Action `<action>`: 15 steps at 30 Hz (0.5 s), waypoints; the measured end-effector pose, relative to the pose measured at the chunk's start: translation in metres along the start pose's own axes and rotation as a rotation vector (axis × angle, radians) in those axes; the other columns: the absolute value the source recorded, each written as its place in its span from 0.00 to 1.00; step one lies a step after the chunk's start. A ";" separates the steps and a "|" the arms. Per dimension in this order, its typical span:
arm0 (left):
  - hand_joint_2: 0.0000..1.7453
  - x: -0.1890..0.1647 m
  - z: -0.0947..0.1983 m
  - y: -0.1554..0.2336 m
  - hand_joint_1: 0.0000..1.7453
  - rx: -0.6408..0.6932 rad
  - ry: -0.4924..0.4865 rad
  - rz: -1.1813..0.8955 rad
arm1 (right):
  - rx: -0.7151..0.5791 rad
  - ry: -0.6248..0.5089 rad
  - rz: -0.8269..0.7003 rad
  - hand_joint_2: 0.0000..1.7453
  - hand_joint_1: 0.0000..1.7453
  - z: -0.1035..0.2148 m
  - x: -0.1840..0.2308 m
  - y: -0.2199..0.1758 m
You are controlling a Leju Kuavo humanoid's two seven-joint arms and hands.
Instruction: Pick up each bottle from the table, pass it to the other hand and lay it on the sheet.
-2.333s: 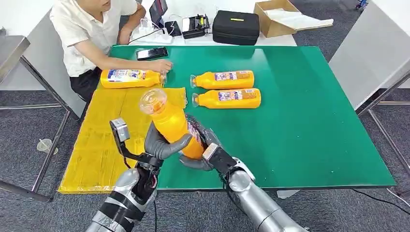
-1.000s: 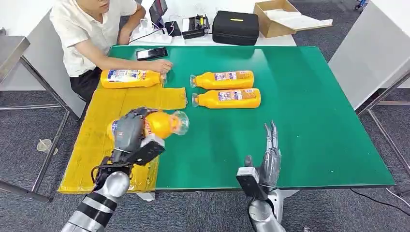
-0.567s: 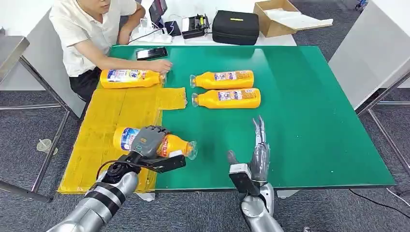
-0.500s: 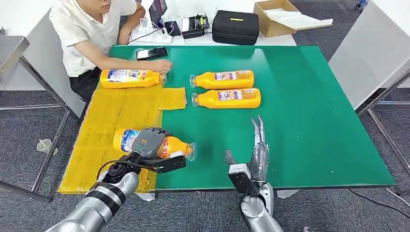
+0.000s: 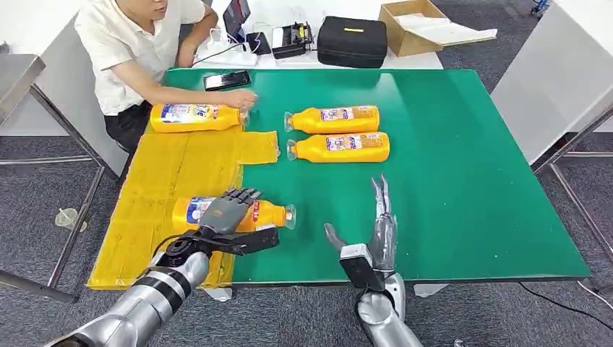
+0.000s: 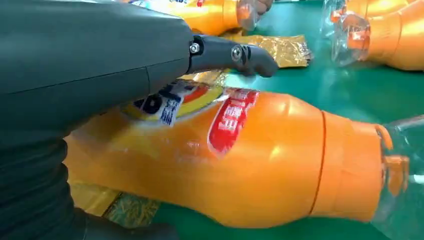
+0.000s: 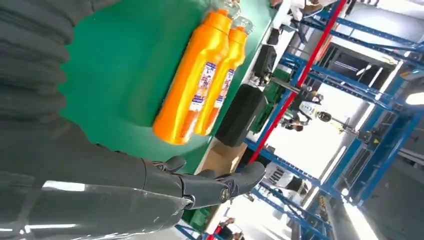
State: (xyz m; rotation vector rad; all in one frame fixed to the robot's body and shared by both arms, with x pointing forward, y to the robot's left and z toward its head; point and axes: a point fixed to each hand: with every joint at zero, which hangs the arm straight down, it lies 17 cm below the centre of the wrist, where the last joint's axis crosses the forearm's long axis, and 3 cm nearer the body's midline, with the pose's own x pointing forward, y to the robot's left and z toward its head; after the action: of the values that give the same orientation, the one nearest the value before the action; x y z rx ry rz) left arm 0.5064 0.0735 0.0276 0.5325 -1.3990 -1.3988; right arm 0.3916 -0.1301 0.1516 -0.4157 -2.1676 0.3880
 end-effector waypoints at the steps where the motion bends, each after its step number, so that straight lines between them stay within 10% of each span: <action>1: 1.00 -0.001 0.000 -0.001 0.00 -0.007 0.005 0.001 | 0.000 0.003 -0.003 1.00 0.00 0.000 -0.001 0.000; 15: 1.00 0.005 -0.001 -0.007 0.00 -0.063 -0.034 0.069 | -0.003 0.036 -0.021 1.00 0.00 0.004 -0.010 -0.001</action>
State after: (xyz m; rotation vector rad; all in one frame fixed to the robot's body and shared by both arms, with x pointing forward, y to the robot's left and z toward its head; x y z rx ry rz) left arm 0.5030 0.0674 0.0225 0.4172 -1.3830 -1.3978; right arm 0.3938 -0.1361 0.1424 -0.3982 -2.1367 0.3630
